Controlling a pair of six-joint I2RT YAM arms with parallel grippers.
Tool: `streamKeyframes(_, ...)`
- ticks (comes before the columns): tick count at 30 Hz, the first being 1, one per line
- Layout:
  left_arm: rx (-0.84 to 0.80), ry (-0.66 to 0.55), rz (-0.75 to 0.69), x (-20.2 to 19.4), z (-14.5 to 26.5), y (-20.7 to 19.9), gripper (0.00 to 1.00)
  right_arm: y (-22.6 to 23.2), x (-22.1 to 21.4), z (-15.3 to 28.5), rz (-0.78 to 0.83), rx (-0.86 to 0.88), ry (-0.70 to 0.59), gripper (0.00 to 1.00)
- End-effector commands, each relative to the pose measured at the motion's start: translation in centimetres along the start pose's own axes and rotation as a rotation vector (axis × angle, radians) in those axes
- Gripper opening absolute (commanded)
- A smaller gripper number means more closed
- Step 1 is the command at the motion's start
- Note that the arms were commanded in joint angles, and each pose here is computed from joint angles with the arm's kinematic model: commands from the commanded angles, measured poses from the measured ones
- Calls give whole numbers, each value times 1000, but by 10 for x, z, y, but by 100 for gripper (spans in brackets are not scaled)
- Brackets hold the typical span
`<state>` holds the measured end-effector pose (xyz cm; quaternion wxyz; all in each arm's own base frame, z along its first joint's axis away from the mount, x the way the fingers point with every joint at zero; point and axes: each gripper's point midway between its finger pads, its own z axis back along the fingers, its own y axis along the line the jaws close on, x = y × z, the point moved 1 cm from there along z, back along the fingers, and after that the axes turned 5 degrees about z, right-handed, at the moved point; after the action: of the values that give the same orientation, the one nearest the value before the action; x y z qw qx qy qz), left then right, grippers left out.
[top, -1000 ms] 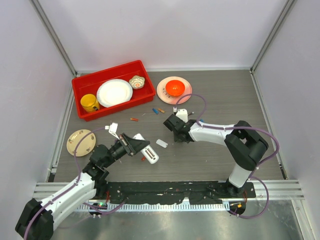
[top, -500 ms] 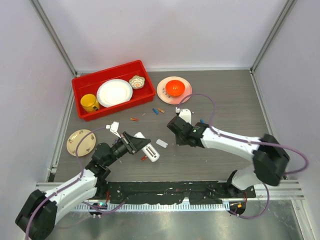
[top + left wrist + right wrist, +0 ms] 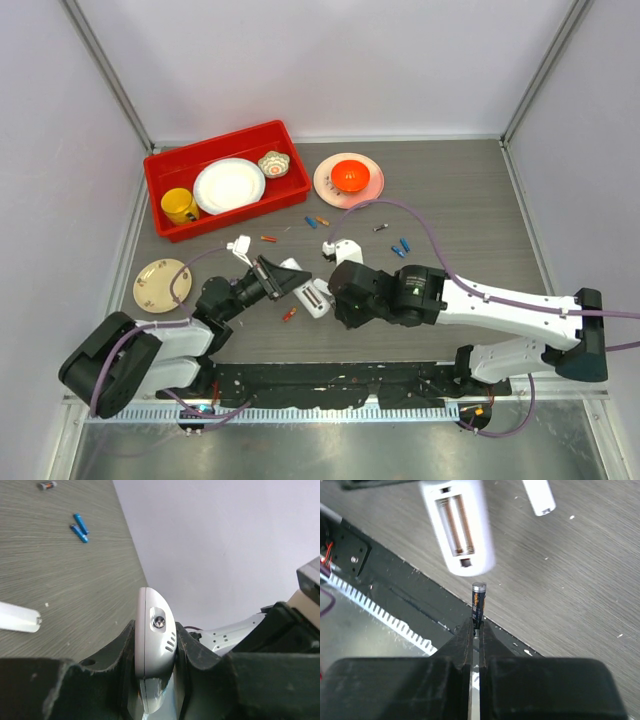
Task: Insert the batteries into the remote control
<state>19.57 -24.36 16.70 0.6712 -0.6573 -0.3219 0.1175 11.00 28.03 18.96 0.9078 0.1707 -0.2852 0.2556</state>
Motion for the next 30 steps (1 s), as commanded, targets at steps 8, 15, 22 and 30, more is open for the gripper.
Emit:
streamKeyframes(8, -261, 118, -6, -5, -14, -65, 1, 22, 6, 13, 153, 86, 26, 1)
streamKeyframes(15, -244, 160, -2, -18, -16, -59, 0, 28, 16, 11, 154, 87, 27, 1)
streamKeyframes(22, -242, 148, -3, -23, -17, -59, 1, 39, 19, -1, 129, 103, 57, 1)
streamKeyframes(30, -243, 151, -6, -27, -15, -59, 0, 42, 21, -7, 119, 101, 68, 1)
